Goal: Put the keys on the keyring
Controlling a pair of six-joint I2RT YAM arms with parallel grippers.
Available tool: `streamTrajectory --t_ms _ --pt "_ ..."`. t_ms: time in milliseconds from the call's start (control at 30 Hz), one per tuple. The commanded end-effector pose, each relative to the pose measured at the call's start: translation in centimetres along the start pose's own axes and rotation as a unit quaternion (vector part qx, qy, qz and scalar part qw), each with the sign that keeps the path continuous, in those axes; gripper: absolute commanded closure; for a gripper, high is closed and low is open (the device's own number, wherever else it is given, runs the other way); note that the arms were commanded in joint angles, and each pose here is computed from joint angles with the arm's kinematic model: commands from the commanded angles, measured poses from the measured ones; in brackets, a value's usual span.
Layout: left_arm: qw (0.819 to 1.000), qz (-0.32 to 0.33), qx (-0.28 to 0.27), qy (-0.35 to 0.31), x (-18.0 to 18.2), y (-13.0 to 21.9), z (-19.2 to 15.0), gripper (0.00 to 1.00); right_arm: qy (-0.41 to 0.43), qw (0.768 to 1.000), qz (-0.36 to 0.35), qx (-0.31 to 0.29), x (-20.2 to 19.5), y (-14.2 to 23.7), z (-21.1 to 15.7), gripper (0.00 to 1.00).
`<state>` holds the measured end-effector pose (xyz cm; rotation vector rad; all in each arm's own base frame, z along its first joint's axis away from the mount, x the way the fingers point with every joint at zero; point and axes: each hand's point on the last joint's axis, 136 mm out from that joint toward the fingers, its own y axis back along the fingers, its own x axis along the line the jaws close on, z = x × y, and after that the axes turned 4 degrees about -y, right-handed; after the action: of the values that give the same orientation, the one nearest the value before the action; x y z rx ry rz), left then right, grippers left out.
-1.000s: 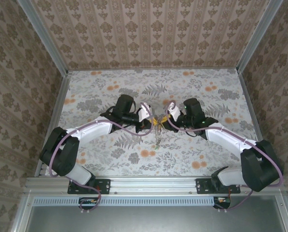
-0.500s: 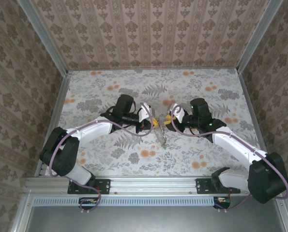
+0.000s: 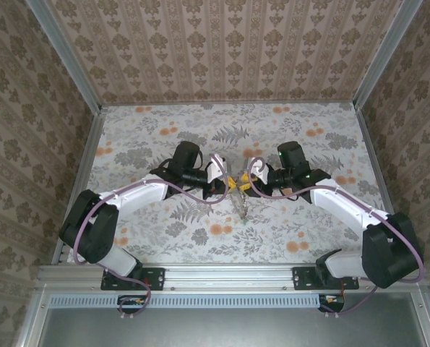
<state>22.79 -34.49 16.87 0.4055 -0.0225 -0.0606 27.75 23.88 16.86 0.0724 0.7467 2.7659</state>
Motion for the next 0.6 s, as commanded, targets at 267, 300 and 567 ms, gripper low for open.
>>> streamTrajectory --t_ms 267,300,567 --pt "0.999 -0.031 -0.023 -0.012 -0.85 -0.33 1.17 1.0 0.025 0.999 0.024 -0.009 -0.16 -0.45 0.45 0.77" --pt "0.999 -0.033 -0.023 -0.011 -0.86 -0.37 1.15 1.0 0.024 0.999 0.028 -0.013 -0.1 -0.5 0.59 0.78" --pt "0.999 -0.032 -0.025 -0.009 -0.85 -0.38 1.21 1.0 0.014 0.999 0.039 -0.027 0.09 -0.59 1.09 0.83"
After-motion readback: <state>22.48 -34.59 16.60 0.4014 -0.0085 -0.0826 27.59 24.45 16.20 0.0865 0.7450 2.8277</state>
